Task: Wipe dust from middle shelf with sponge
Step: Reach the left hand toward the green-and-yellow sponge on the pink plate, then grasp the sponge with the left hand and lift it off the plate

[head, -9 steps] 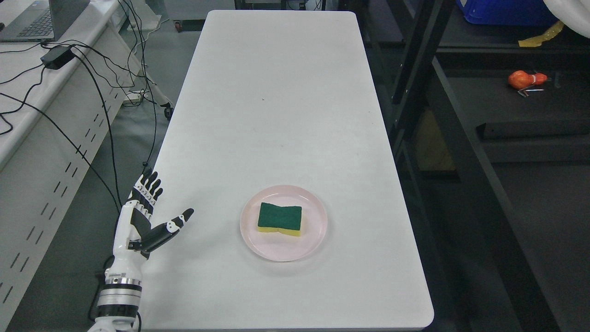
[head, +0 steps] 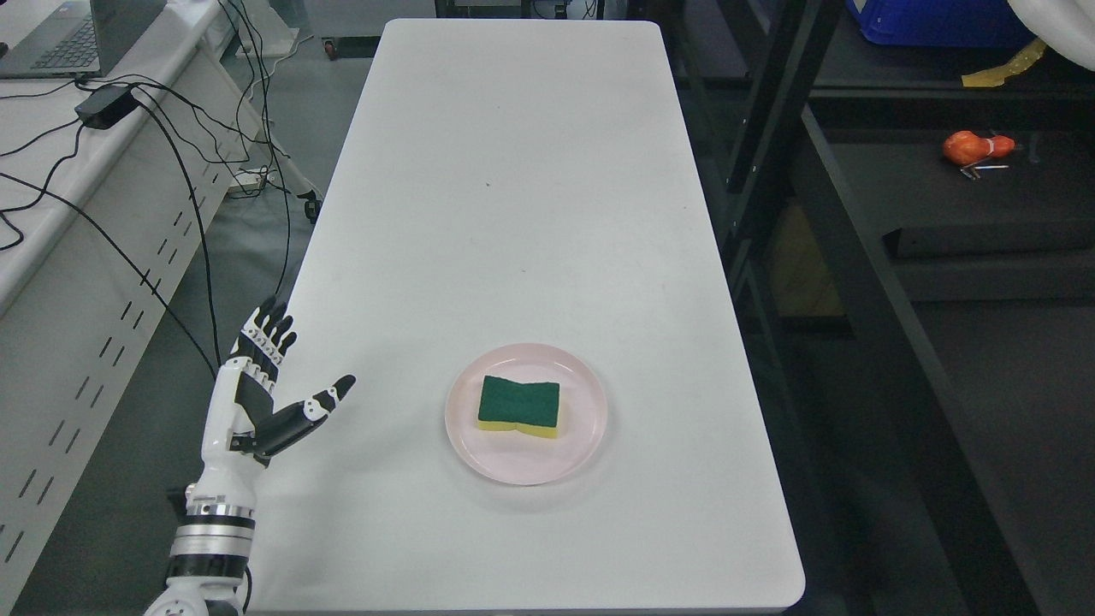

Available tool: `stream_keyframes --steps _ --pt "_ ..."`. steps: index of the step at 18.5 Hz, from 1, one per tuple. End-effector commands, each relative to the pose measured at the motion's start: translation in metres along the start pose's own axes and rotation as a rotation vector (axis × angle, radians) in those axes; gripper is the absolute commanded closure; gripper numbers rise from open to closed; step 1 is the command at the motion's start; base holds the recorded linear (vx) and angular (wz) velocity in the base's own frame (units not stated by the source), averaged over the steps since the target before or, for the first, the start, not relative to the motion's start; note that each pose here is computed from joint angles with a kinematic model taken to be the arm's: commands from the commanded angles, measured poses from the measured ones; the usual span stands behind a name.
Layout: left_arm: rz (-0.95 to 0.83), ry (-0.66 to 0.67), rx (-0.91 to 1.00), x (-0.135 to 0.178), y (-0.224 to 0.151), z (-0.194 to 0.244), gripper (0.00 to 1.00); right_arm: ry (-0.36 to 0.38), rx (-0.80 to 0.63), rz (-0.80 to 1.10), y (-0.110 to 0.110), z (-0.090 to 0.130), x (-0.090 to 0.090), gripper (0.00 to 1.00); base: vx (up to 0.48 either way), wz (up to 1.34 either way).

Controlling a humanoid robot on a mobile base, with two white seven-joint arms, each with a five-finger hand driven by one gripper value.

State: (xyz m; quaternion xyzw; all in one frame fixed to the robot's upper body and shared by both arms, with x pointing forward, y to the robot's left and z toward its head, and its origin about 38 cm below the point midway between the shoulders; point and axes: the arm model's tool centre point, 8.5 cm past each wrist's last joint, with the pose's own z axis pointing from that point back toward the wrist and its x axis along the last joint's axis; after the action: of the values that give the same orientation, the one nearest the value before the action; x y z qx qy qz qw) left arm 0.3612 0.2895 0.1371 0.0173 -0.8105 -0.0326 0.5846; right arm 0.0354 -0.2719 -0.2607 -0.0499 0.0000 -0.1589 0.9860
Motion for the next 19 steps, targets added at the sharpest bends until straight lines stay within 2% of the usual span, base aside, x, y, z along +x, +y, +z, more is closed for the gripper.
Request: stream_keyframes --steps 1,6,10,12,19 --pt "-0.387 -0.099 -0.203 0.044 0.038 -0.037 0.01 -0.023 -0.014 -0.002 -0.01 0.0 0.01 0.0 0.0 0.0" --pt "-0.905 -0.232 -0.645 0.067 0.003 -0.074 0.02 -0.023 -0.014 -0.001 -0.01 0.0 0.01 0.0 0.0 0.0" --pt "-1.203 -0.299 -0.925 0.056 -0.051 -0.084 0.04 -0.023 -0.014 -0.001 -0.01 0.0 0.01 0.0 0.0 0.0" --pt "-1.353 -0.316 -0.997 0.058 -0.057 -0.09 0.05 -0.023 -0.014 -0.002 -0.01 0.0 0.01 0.0 0.0 0.0" --pt "-1.567 -0.359 -1.256 0.033 -0.111 -0.089 0.05 -0.023 -0.014 -0.001 -0.01 0.0 0.01 0.0 0.0 0.0"
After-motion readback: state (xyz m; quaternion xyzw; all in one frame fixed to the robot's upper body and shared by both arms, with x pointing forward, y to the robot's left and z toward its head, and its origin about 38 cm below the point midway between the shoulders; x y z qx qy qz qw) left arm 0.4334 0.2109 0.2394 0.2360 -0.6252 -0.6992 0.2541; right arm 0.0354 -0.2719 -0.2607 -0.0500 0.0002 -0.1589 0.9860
